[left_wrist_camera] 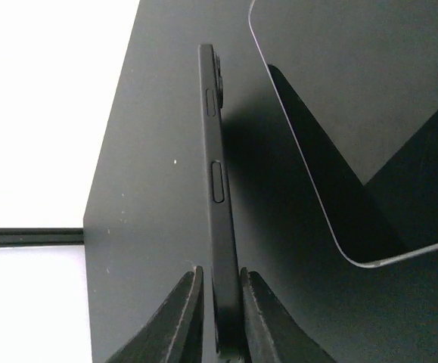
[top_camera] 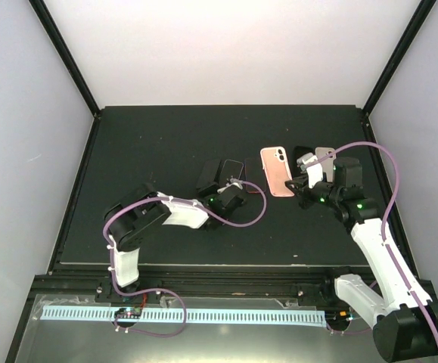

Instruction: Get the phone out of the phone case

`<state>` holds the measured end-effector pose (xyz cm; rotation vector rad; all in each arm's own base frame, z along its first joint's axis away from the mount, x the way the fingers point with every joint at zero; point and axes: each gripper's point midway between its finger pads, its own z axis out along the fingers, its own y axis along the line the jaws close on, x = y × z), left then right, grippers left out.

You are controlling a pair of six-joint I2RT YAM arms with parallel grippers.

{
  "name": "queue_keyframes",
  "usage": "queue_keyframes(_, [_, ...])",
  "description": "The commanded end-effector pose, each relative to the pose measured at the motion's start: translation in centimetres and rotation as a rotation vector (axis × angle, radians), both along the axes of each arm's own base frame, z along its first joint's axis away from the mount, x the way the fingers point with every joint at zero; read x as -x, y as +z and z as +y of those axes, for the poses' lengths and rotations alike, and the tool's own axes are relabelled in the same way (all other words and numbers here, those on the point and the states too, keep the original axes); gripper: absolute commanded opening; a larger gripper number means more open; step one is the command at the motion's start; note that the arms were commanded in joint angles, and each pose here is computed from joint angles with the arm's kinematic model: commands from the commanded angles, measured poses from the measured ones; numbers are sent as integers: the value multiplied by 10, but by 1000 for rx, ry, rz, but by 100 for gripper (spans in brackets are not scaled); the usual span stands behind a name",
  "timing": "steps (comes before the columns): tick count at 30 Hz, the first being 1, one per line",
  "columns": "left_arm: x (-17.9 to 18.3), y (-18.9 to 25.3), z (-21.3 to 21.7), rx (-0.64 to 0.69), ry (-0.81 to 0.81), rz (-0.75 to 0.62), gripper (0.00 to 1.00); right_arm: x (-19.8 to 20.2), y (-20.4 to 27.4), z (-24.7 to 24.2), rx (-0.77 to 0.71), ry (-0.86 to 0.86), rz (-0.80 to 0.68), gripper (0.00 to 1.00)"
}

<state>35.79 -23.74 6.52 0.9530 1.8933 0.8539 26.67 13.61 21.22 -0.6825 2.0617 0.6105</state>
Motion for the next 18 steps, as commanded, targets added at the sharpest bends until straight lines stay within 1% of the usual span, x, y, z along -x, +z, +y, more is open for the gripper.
queue_keyframes(1, [-2, -9, 5, -42, 17, 47, 19, -4, 3, -2, 5, -16, -30, 1])
queue_keyframes(4, [-2, -7, 8, -33, 37, 41, 24, -6, 1, -4, 13, -28, -27, 1])
queue_keyframes(11, [1, 2, 10, 18, 48, 36, 40, -8, -2, -4, 14, -27, -13, 1])
queue_keyframes(14, [2, 5, 11, 36, 64, 34, 42, -8, -2, -5, 20, -31, -14, 1])
queue_keyframes(17, [4, 8, 12, 64, 69, 44, 54, -9, -2, -7, 31, -45, -20, 1])
queue_keyframes(18, [5, 9, 12, 75, 70, 45, 60, -9, -2, -8, 33, -49, -20, 1])
